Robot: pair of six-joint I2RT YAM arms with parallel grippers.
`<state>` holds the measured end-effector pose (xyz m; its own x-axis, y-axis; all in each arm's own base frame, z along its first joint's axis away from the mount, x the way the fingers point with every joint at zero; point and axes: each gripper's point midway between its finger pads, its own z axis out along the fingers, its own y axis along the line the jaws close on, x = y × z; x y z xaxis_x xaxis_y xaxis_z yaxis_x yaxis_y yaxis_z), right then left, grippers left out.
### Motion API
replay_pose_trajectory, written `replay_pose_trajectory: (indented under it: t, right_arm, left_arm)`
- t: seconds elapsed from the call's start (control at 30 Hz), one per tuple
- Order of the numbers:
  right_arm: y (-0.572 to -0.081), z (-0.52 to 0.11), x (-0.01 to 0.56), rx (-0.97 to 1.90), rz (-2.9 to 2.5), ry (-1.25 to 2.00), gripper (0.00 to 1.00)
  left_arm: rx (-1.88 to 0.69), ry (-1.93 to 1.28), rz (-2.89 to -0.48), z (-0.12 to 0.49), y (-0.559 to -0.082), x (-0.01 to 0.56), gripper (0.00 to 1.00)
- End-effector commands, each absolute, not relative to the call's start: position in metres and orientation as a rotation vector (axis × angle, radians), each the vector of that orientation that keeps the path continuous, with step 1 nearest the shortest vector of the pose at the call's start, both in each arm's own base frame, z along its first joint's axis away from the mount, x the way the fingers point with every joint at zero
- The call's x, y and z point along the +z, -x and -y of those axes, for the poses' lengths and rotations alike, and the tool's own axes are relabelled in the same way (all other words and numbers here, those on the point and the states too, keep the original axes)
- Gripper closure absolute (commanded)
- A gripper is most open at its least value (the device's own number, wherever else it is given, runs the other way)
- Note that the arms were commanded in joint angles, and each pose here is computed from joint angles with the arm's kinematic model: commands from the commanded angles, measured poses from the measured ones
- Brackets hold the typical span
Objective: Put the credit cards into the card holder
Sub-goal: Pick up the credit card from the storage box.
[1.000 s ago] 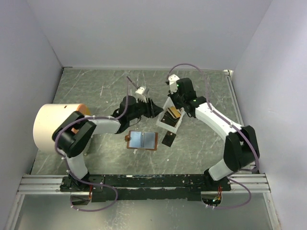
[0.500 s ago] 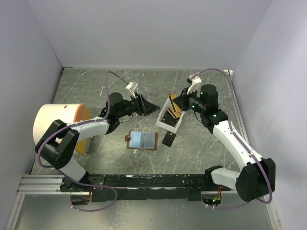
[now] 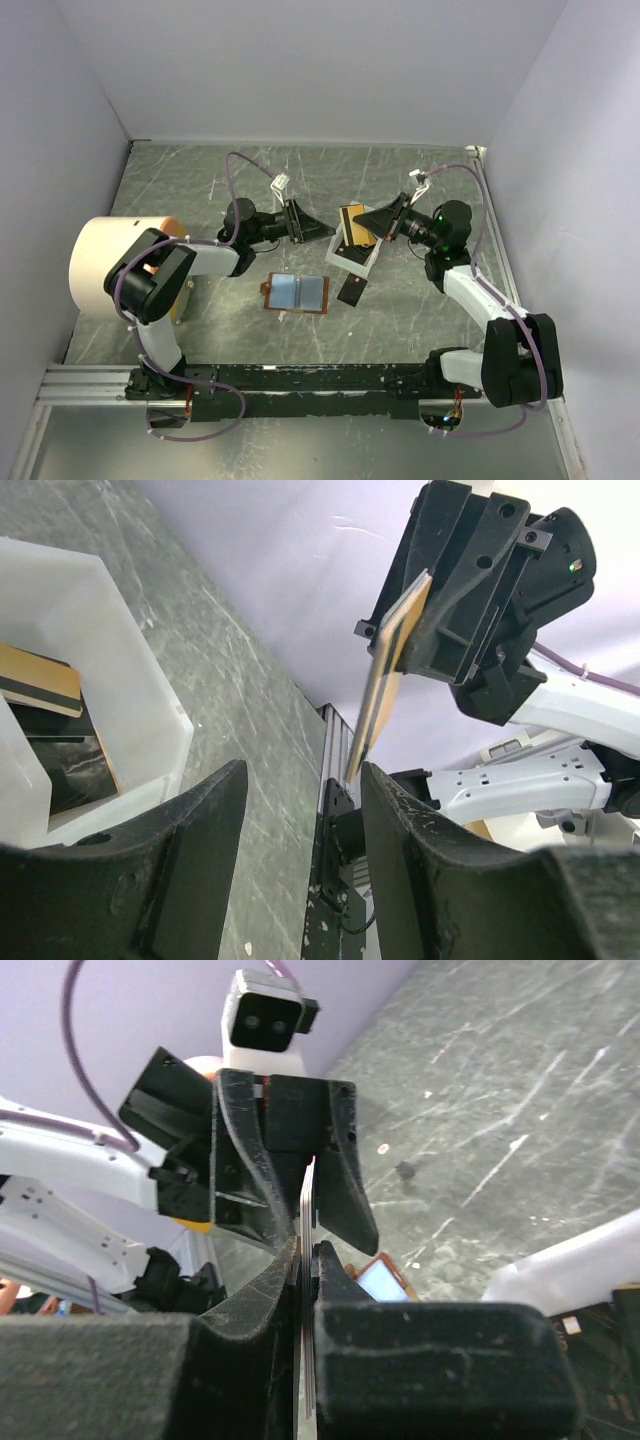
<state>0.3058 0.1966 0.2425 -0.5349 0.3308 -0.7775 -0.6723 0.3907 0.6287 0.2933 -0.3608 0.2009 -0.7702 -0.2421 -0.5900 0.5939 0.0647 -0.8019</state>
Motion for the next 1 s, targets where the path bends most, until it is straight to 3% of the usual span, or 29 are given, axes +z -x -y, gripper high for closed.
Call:
replay_pose_trajectory:
  t: [0.0, 0.3, 0.97]
  right_arm:
    - [-0.293, -0.201, 0.270, 1.432, -1.567, 0.344, 0.97]
    - [-0.298, -0.202, 0.266, 1.495, -1.554, 0.311, 0.96]
    - [-0.308, -0.199, 0.256, 1.515, -1.561, 0.230, 0.95]
  left_arm:
    - [-1.825, -0.433, -1.610, 0.364, -0.292, 0.229, 0.42]
    - [-1.879, -0.442, -1.617, 0.372, -0.291, 0.220, 0.49]
    - [-1.969, -0.467, -1.554, 0.370, -0.278, 0.220, 0.49]
